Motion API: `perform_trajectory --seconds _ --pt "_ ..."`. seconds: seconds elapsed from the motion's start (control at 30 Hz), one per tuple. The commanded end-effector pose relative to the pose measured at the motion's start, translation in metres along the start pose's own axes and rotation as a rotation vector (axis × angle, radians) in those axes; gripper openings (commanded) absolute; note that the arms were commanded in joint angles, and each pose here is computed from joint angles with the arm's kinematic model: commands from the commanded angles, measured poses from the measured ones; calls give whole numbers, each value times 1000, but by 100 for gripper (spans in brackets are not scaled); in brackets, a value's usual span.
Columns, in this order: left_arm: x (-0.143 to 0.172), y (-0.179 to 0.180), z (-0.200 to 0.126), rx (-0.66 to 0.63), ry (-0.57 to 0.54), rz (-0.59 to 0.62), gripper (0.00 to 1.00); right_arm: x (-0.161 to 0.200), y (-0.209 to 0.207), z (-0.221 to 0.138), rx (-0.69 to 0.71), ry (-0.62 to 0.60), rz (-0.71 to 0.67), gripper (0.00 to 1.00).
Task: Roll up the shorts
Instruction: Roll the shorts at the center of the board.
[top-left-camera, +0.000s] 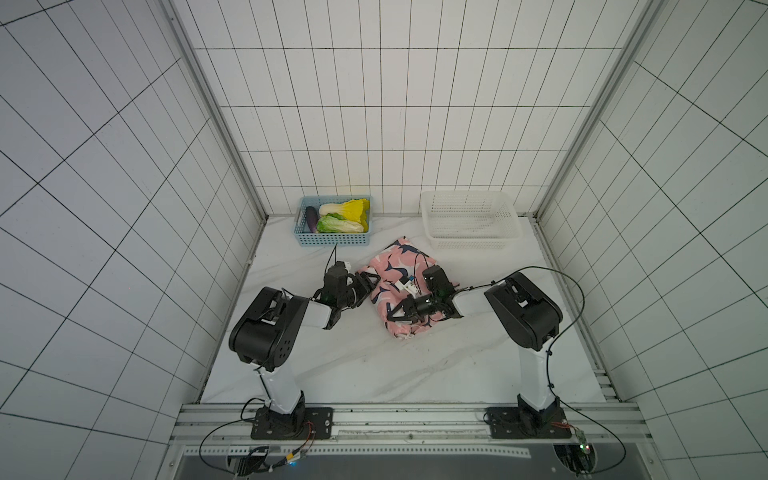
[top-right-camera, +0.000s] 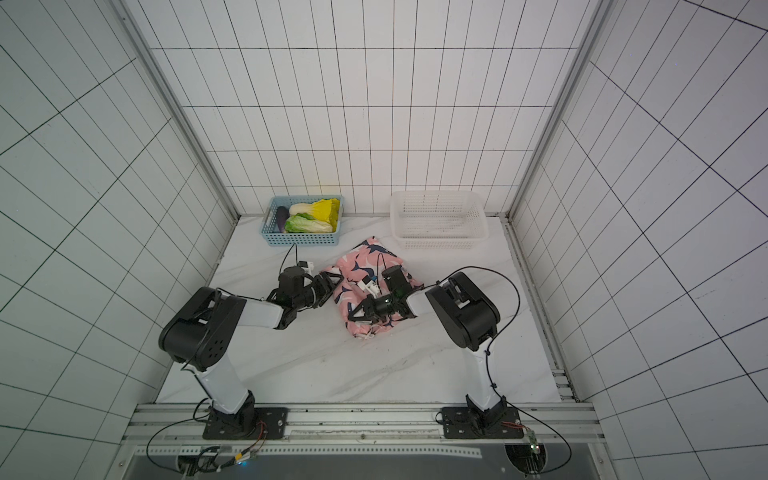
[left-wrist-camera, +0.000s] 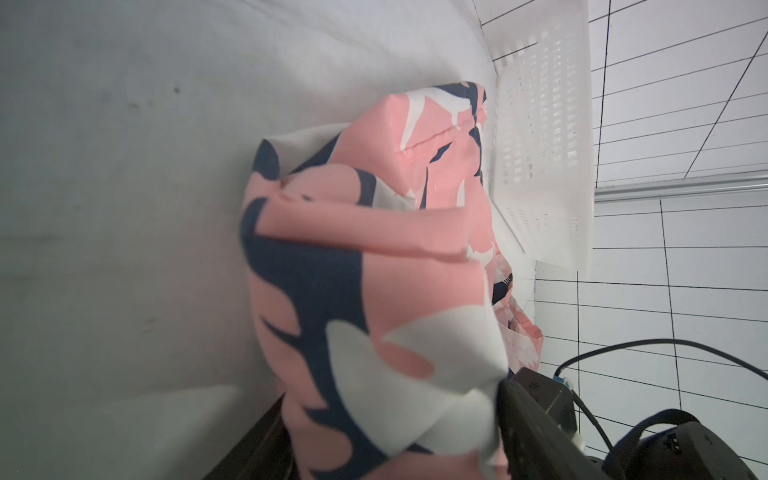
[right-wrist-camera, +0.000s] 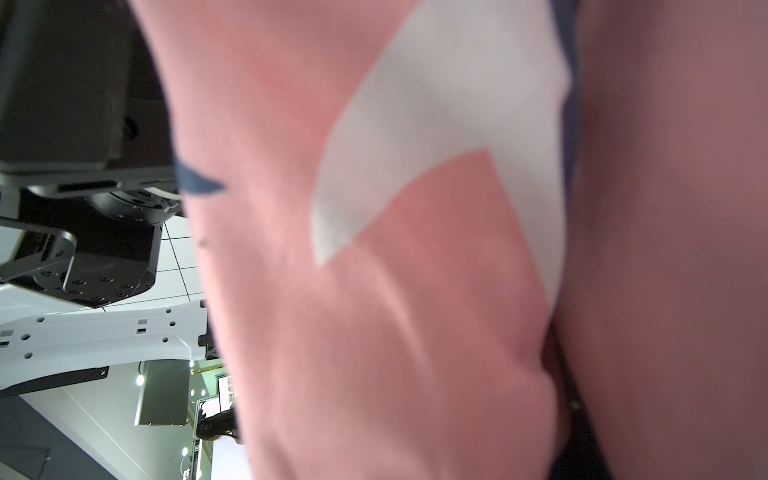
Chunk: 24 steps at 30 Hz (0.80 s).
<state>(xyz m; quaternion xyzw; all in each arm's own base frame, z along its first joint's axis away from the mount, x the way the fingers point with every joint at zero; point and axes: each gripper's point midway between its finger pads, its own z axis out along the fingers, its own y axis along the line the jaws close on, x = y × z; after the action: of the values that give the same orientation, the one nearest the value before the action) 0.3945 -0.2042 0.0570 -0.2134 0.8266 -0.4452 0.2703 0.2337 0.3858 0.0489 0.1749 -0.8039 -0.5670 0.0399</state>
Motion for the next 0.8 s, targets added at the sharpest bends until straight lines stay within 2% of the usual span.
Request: perform_trajectory --seconds 0.0,0.07,0.13,0.23,0.3,0.4,0.6,0.67,0.77 --pt "3 -7 13 26 30 8 60 10 -15 0 9 13 37 4" --pt "4 -1 17 6 47 -7 45 12 -18 -1 18 12 39 7" --pt "6 3 19 -18 65 -13 27 15 -22 -4 48 19 45 17" --pt "1 0 16 -35 44 -1 11 21 -24 -13 105 29 26 30" --pt "-2 -3 12 -66 33 16 7 26 -25 -25 171 29 15 39" --pt "-4 -9 5 -167 32 90 0 37 -28 -55 385 38 -41 49" --pt "-1 -11 -9 -273 12 117 0 43 -22 -125 870 42 -228 67" --pt "2 -8 -12 -311 9 113 0 39 -11 -134 990 55 -316 74" --pt "7 -8 -14 -340 14 105 0 33 11 -120 1065 63 -433 77"
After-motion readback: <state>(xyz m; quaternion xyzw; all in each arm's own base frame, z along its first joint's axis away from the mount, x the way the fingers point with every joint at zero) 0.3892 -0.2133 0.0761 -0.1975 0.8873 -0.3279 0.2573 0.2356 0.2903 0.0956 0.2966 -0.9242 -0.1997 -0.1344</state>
